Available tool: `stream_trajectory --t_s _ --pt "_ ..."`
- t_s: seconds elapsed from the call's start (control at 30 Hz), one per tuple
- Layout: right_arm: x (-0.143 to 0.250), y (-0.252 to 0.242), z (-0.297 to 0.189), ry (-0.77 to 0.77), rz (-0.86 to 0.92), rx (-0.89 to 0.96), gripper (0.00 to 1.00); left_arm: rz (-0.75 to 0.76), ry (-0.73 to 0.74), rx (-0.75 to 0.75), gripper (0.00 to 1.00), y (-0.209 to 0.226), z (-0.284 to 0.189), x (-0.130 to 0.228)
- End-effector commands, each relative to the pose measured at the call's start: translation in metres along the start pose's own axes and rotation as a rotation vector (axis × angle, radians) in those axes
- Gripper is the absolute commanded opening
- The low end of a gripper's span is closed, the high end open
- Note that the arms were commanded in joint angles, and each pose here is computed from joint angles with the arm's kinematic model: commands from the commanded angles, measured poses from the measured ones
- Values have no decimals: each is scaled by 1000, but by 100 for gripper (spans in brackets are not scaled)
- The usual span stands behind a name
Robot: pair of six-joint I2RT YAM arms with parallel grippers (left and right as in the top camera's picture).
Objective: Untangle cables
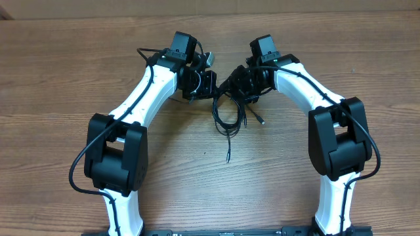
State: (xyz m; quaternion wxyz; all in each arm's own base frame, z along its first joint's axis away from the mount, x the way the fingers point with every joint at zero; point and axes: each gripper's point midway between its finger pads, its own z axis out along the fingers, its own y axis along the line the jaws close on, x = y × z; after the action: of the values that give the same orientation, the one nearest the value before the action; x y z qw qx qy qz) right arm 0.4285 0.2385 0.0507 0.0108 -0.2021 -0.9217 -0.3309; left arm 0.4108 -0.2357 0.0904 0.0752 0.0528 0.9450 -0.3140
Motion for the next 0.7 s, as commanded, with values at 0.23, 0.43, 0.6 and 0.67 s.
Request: stream_trajectory --t_s 0.23,0.43,0.6,0.67 --pt "18 -13 8 56 -21 51 7 -71 -13 -40 4 5 -8 0" --pt "24 -16 4 85 -41 60 4 -127 -35 -95 4 23 -14 -5" --pt "27 12 -53 75 -218 -74 4 -183 -47 -238 4 58 -25 -3" --pt "38 33 -80 82 -318 -174 4 -172 -33 -262 4 62 -26 1"
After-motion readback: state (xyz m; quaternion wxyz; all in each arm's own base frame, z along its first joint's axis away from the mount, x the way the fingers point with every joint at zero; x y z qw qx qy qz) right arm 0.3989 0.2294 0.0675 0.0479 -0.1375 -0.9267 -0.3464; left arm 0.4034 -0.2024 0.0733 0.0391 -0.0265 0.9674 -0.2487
